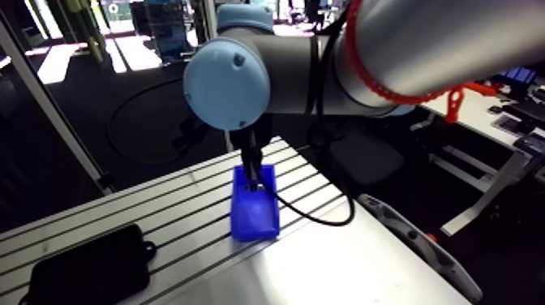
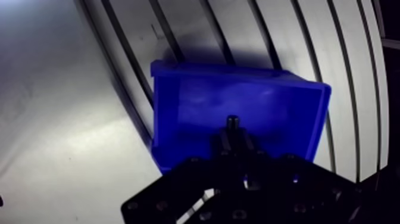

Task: Pick up the M10 bolt from the tray and put it into the blue bin.

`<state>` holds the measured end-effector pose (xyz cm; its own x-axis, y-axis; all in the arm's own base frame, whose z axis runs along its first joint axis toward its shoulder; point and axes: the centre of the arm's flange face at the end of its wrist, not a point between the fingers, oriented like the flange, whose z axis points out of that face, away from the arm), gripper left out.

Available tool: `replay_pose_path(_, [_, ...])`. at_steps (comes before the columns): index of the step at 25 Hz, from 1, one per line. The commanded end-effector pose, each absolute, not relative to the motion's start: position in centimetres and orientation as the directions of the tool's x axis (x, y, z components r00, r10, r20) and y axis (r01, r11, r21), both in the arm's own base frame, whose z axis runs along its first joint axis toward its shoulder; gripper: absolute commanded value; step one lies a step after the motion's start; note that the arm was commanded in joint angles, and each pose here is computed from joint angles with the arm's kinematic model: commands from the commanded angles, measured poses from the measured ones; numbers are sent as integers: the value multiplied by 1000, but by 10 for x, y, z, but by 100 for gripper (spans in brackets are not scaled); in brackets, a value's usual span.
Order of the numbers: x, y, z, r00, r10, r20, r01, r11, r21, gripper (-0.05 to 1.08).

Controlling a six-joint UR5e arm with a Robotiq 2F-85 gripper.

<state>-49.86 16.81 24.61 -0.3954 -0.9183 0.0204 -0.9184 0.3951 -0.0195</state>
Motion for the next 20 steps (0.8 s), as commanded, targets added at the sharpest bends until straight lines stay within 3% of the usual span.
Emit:
replay_pose_path(1, [-501,168,219,-395,-919,19,-919,394,-25,101])
replay_pose_path(7, [-503,168,198,-416,-909,11,-908,415,-60,100])
replay_pose_path(11, [-505,166,185,-410,-912,-2,-911,409,-41,100])
replay_pose_path(15, [-499,163,173,-406,-914,-22,-912,406,-57,100])
replay_pose_path(20, [-497,161,165,-404,-914,-26,-912,405,-59,99])
